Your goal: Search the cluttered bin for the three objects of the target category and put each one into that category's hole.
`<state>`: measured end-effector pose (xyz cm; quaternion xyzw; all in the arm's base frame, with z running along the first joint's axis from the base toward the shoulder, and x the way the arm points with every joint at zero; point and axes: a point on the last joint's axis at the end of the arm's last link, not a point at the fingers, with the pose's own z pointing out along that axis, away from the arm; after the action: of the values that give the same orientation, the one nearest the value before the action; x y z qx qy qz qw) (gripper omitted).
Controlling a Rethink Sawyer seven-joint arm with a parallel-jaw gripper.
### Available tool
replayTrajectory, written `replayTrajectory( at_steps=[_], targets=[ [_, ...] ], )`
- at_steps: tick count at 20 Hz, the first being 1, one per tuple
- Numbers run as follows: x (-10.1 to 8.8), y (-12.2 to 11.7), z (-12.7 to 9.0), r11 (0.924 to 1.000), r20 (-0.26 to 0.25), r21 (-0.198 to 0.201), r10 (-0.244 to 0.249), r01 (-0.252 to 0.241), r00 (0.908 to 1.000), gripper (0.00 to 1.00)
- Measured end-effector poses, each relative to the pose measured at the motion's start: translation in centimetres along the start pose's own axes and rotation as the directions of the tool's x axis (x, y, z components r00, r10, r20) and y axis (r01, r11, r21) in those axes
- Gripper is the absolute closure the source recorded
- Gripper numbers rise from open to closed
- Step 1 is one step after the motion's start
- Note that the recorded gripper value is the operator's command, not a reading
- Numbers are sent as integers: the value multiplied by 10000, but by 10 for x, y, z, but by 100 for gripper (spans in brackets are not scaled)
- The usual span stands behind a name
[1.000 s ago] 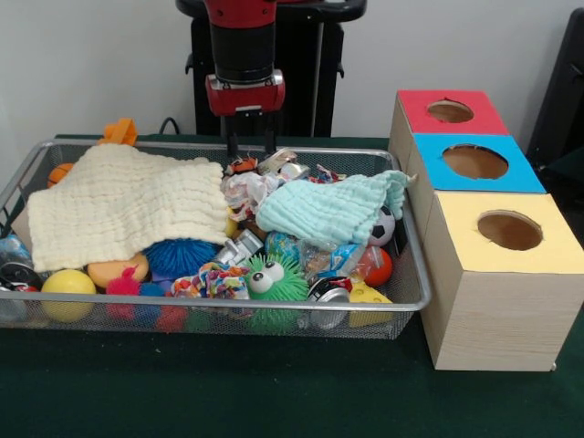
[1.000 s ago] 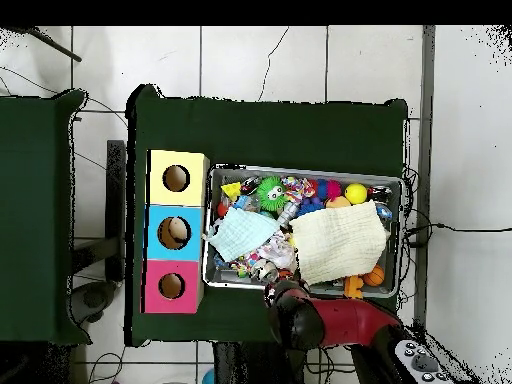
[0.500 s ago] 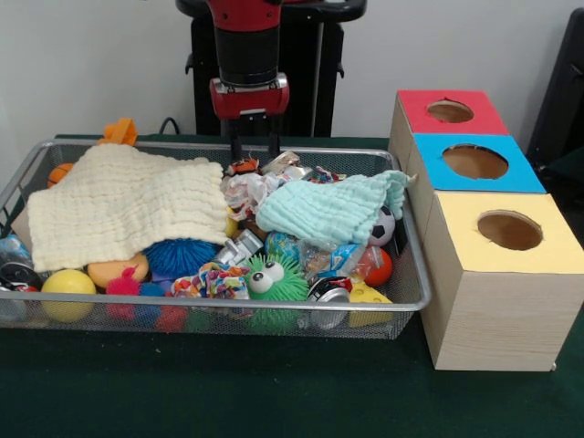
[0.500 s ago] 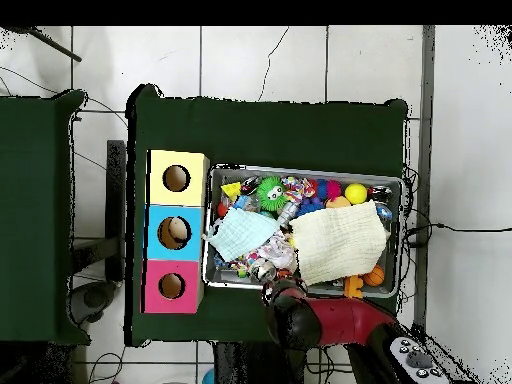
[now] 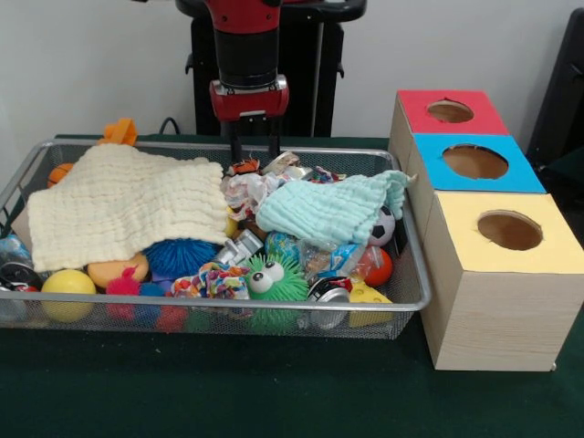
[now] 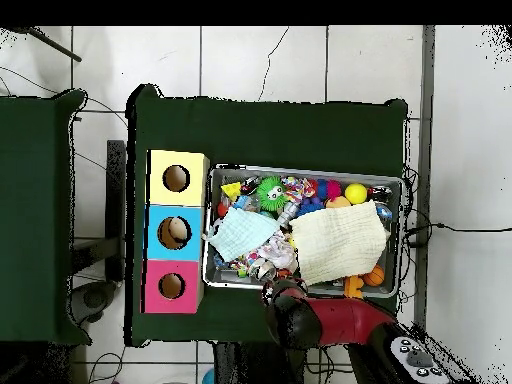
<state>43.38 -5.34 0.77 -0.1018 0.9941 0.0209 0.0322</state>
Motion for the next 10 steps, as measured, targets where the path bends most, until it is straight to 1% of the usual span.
replayTrajectory(
  at_steps=[6,10],
  targets=[
    [2,-5,0,9999,14,-9,133,-133,9999,0],
    [5,-13,-1,9996,23,7,289,-289,9996,0]
  ],
)
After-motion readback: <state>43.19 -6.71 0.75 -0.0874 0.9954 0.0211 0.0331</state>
